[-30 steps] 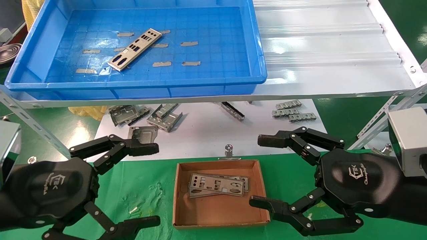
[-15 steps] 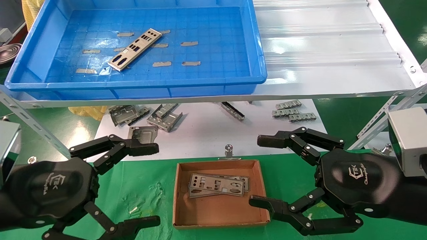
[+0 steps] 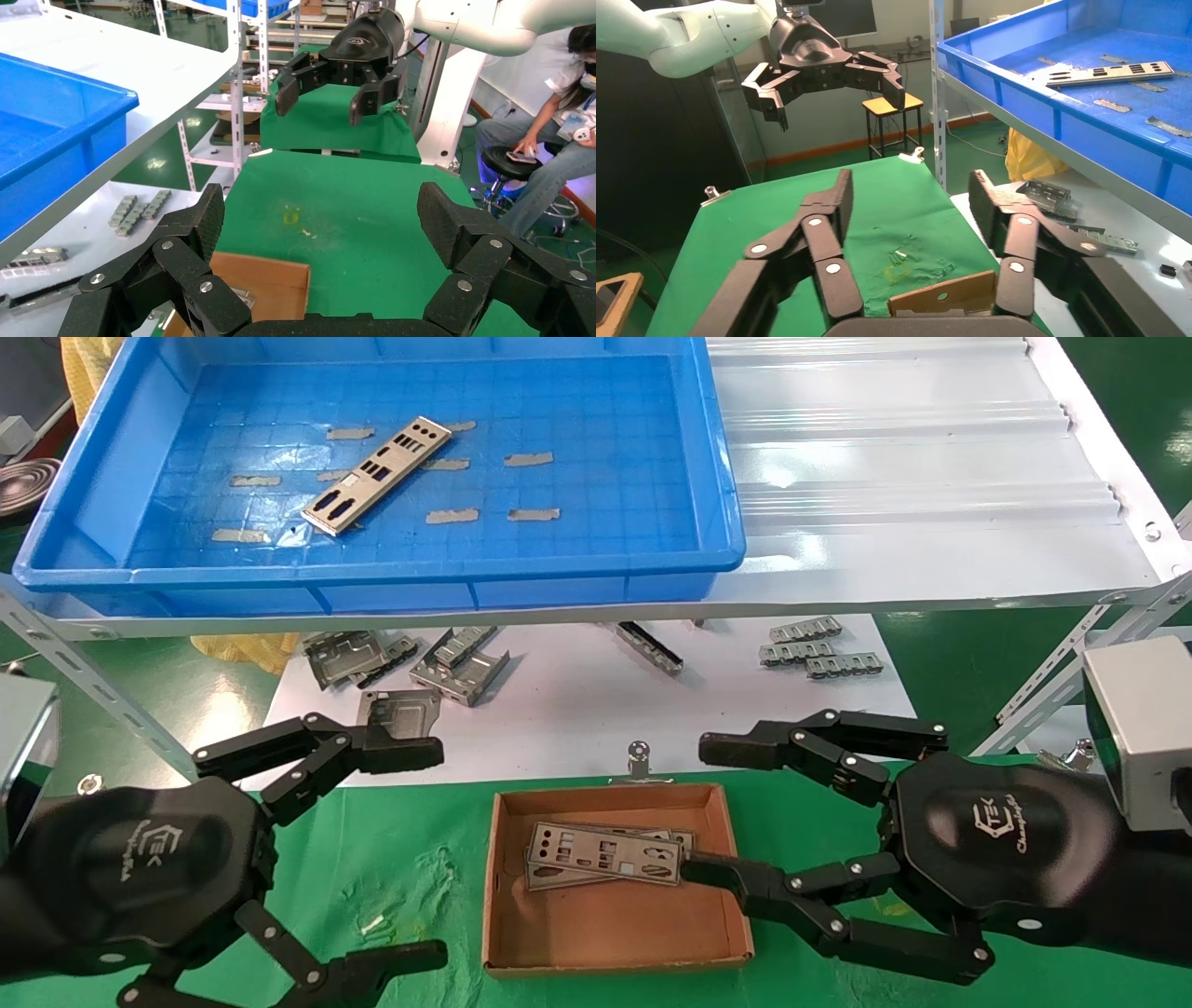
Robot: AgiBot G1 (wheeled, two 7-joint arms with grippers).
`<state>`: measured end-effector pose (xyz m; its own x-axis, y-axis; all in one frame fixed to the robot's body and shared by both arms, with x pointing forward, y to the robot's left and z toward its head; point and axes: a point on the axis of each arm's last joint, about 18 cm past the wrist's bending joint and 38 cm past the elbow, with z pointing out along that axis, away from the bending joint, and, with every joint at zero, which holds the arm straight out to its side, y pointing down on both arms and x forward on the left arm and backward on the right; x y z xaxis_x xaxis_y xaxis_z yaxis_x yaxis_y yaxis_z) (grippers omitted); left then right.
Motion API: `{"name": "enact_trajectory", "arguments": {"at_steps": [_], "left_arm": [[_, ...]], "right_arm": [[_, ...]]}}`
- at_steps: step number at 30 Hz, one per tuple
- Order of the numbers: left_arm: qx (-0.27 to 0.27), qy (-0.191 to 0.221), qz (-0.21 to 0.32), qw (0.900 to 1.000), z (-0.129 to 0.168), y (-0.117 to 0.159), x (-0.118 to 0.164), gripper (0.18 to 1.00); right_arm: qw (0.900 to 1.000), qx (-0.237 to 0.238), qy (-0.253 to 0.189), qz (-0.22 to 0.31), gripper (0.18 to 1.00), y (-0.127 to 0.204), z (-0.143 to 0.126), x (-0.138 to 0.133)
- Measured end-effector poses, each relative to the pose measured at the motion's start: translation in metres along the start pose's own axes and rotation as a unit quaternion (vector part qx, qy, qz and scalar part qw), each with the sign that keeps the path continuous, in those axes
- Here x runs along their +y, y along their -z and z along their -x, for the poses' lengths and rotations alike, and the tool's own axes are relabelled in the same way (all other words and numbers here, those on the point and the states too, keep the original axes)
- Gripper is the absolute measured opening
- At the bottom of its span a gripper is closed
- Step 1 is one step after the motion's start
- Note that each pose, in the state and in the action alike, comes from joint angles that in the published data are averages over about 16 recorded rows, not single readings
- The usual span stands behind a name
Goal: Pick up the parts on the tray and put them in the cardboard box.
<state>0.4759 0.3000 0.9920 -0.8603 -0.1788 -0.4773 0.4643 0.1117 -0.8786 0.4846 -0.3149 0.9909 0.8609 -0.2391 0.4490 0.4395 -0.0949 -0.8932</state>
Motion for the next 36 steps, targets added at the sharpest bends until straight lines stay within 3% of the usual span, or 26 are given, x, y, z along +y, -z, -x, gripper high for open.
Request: {"name": "enact_trajectory", "arguments": {"at_steps": [13, 23, 29, 36], "left_arm": [[0.0, 0.0, 0.0, 1.0, 0.0, 0.0, 0.0, 1.001], [-0.013, -0.005, 0.002, 0.9999, 0.009, -0.001, -0.004, 1.001], [-0.058, -0.018, 0.003, 0.9982, 0.046, -0.005, -0.022, 1.001], [-0.152, -0.027, 0.006, 0.988, 0.126, -0.016, -0.058, 1.001]], "right_arm": [[1.0, 0.0, 0.0, 0.0, 0.423, 0.0, 0.0, 0.0], [1.0, 0.0, 0.0, 0.0, 0.268, 0.0, 0.0, 0.0], [1.0, 0.0, 0.0, 0.0, 0.217, 0.0, 0.0, 0.0], [1.0, 0.0, 0.0, 0.0, 0.194, 0.0, 0.0, 0.0]]}}
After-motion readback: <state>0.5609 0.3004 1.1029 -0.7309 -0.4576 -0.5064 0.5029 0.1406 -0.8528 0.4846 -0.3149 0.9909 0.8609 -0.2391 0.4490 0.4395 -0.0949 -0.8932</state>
